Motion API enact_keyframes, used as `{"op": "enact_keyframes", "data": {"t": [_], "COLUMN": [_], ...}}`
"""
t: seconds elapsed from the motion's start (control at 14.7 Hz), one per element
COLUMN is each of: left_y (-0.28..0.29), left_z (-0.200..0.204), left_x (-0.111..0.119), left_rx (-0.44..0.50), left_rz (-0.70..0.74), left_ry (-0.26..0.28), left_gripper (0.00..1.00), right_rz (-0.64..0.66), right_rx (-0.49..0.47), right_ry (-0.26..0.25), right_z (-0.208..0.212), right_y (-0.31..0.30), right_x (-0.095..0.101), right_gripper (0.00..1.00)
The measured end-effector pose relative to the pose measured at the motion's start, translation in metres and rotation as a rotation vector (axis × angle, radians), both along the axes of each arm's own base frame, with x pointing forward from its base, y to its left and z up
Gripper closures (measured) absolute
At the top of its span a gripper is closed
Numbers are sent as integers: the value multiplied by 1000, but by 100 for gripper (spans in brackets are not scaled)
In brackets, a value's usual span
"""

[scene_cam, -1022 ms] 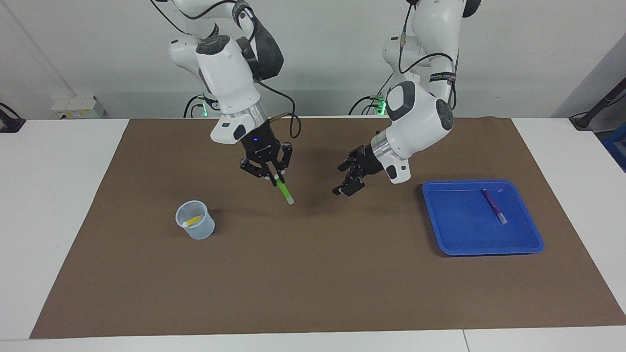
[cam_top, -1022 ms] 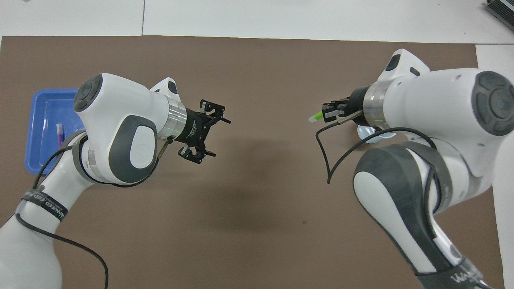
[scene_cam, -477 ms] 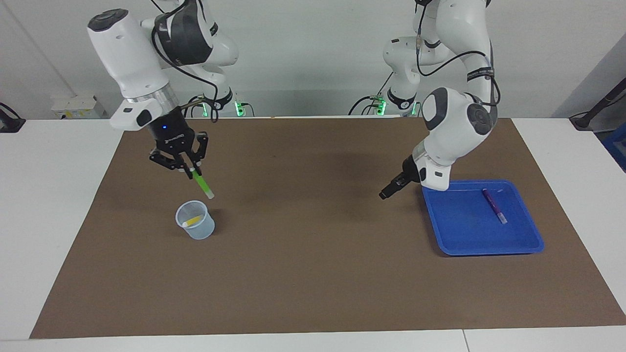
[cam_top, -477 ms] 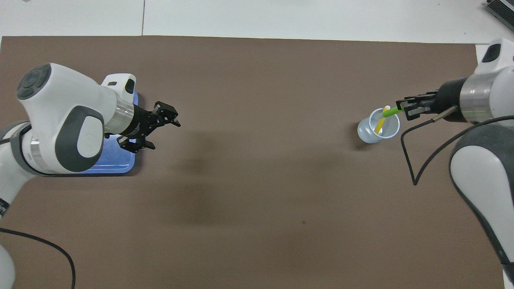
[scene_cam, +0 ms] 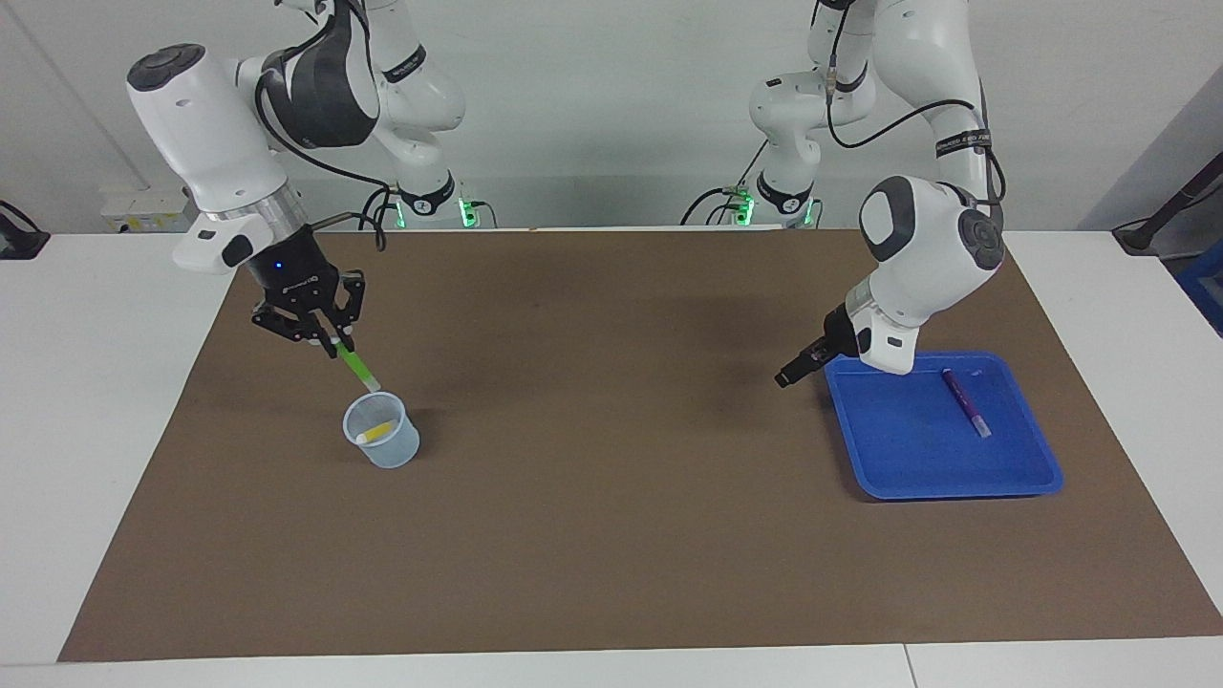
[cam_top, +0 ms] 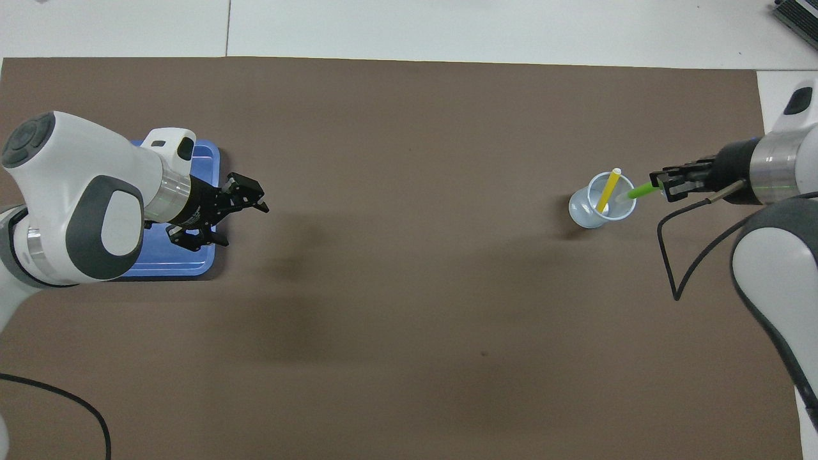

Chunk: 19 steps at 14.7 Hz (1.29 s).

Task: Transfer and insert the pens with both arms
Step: 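Insert the green pen into the cup with the right gripper, then reach the left gripper down to the purple pen in the tray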

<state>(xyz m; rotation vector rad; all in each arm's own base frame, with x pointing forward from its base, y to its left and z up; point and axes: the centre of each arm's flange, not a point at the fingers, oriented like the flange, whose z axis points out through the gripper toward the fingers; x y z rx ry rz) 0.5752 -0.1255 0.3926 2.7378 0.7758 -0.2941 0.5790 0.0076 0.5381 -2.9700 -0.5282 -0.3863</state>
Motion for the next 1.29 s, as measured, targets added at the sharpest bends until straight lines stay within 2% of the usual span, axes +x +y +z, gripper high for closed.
{"op": "enact_keyframes", "data": {"t": [0.14, 0.34, 0.55, 0.75, 1.02, 1.29], "left_y": [0, -1, 5, 23, 80, 129], "left_z": [-1, 0, 2, 5, 3, -10], "left_x": [-2, -1, 3, 12, 26, 45], "left_rx": [11, 115, 169, 301, 325, 317], "left_rz": [-29, -262, -332, -500, -614, -639], "left_ry": [-8, -106, -146, -232, -291, -312], "left_gripper": [0, 0, 0, 3, 0, 0], "right_rz": [-8, -21, -30, -36, -38, -43], "right_rx": [-1, -3, -5, -1, 0, -2], "right_ry": [-5, -24, -36, -43, -40, -61], "right_z": [-4, -11, -21, -27, -34, -45], "right_y": [-4, -8, -10, -10, -11, -10], "right_x": [0, 0, 0, -1, 0, 1], "right_gripper": [81, 81, 81, 81, 81, 81]}}
